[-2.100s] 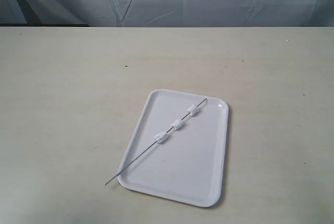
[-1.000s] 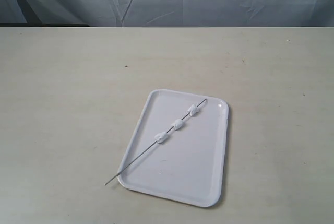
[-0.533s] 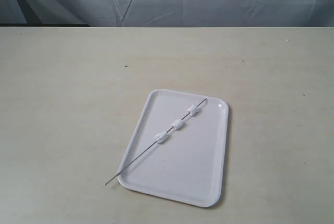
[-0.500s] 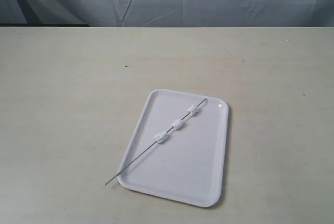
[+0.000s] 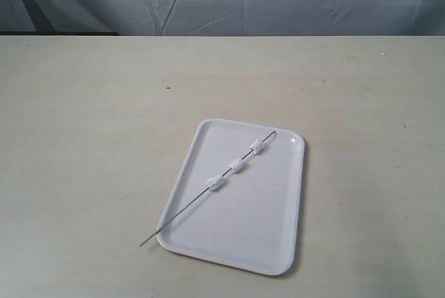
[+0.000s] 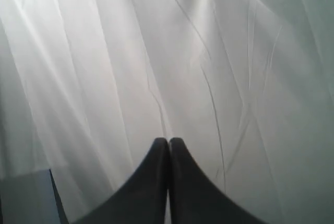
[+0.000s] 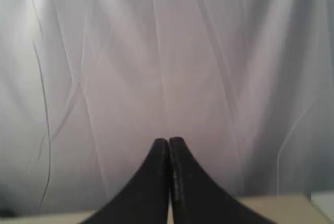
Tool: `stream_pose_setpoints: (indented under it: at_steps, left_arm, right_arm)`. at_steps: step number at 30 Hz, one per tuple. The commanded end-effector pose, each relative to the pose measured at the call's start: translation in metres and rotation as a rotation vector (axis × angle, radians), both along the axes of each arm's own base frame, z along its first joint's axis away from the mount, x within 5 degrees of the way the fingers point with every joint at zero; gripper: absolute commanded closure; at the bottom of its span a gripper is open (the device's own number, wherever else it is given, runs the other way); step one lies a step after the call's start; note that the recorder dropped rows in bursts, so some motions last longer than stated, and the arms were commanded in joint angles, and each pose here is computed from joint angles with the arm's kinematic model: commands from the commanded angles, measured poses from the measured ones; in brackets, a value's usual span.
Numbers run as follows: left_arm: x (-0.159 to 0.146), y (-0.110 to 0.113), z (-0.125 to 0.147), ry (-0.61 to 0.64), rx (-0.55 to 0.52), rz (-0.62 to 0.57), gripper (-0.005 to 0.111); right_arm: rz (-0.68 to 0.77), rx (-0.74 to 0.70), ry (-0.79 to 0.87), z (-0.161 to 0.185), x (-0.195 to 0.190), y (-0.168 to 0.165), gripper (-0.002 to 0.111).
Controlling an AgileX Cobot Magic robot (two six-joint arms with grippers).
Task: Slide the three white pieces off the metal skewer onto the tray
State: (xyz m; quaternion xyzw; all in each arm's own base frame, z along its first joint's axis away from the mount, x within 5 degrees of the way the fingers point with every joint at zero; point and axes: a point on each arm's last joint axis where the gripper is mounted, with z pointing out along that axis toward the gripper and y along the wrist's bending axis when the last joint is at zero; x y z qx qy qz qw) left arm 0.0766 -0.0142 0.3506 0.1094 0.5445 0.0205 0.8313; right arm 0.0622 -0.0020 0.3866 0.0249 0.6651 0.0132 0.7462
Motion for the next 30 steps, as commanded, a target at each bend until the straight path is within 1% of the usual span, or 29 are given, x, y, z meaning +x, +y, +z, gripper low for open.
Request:
stream_pose_setpoints:
  at_steps: [1, 3, 5, 6, 8, 9, 11, 14, 16, 17, 19, 20, 21, 22, 23, 24, 25, 26, 28, 30]
  left_arm:
    - [0.062, -0.006, 0.001, 0.261, -0.004, -0.013, 0.107]
    - [0.093, -0.013, -0.009, 0.419, 0.002, -0.018, 0.107]
    - [0.123, -0.023, -0.031, 0.644, 0.031, -0.008, 0.107]
    - [0.133, -0.028, -0.042, 0.748, 0.036, 0.001, 0.107]
    - [0.152, -0.044, -0.069, 0.976, 0.062, 0.005, 0.107]
    - [0.158, -0.052, -0.083, 1.070, 0.071, 0.002, 0.107]
    - [0.165, -0.071, -0.108, 1.247, 0.132, -0.033, 0.107]
    - [0.163, -0.102, -0.137, 1.447, 0.259, -0.179, 0.107]
    - [0.158, -0.118, -0.151, 1.533, 0.376, -0.302, 0.107]
    - [0.155, -0.126, -0.157, 1.578, 0.419, -0.359, 0.107]
    - [0.151, -0.137, -0.165, 1.638, 0.453, -0.429, 0.107]
    - [0.148, -0.148, -0.169, 1.659, 0.497, -0.473, 0.106]
    - [0.146, -0.153, -0.170, 1.656, 0.535, -0.495, 0.104]
    - [0.145, -0.162, -0.171, 1.639, 0.602, -0.533, 0.099]
    - [0.145, -0.168, -0.171, 1.627, 0.633, -0.548, 0.095]
    - [0.145, -0.179, -0.168, 1.616, 0.670, -0.574, 0.085]
    - [0.146, -0.183, -0.167, 1.611, 0.678, -0.584, 0.080]
    - [0.147, -0.190, -0.164, 1.593, 0.687, -0.598, 0.071]
    - [0.150, -0.194, -0.164, 1.578, 0.692, -0.599, 0.066]
    - [0.155, -0.199, -0.171, 1.617, 0.691, -0.598, 0.066]
  right_arm:
    - [0.086, -0.029, 0.421, 0.005, 0.060, 0.009, 0.109]
    - [0.126, -0.021, 0.590, -0.003, 0.096, 0.017, 0.109]
    - [0.166, 0.004, 0.731, -0.016, 0.127, 0.025, 0.109]
    - [0.184, 0.011, 0.796, -0.026, 0.143, 0.031, 0.109]
    - [0.213, 0.035, 0.876, -0.043, 0.167, 0.040, 0.109]
    - [0.226, 0.076, 0.889, -0.051, 0.180, 0.045, 0.109]
    - [0.243, 0.208, 0.874, -0.065, 0.203, 0.053, 0.109]
    - [0.234, 0.324, 0.887, -0.084, 0.225, 0.058, 0.109]
    - [0.226, 0.403, 0.910, -0.097, 0.236, 0.062, 0.109]
    - [0.227, 0.413, 0.930, -0.102, 0.239, 0.063, 0.109]
    - [0.245, 0.385, 0.993, -0.117, 0.244, 0.065, 0.109]
    - [0.275, 0.333, 1.079, -0.132, 0.245, 0.068, 0.109]
    - [0.298, 0.301, 1.128, -0.140, 0.245, 0.069, 0.109]
    - [0.342, 0.270, 1.219, -0.154, 0.245, 0.073, 0.109]
    - [0.360, 0.267, 1.254, -0.161, 0.245, 0.074, 0.109]
    - [0.389, 0.281, 1.299, -0.170, 0.246, 0.077, 0.109]
    - [0.404, 0.286, 1.308, -0.174, 0.247, 0.079, 0.109]
    - [0.423, 0.290, 1.316, -0.177, 0.248, 0.080, 0.109]
    - [0.428, 0.294, 1.318, -0.180, 0.250, 0.081, 0.109]
    - [0.424, 0.323, 1.303, -0.179, 0.251, 0.082, 0.109]
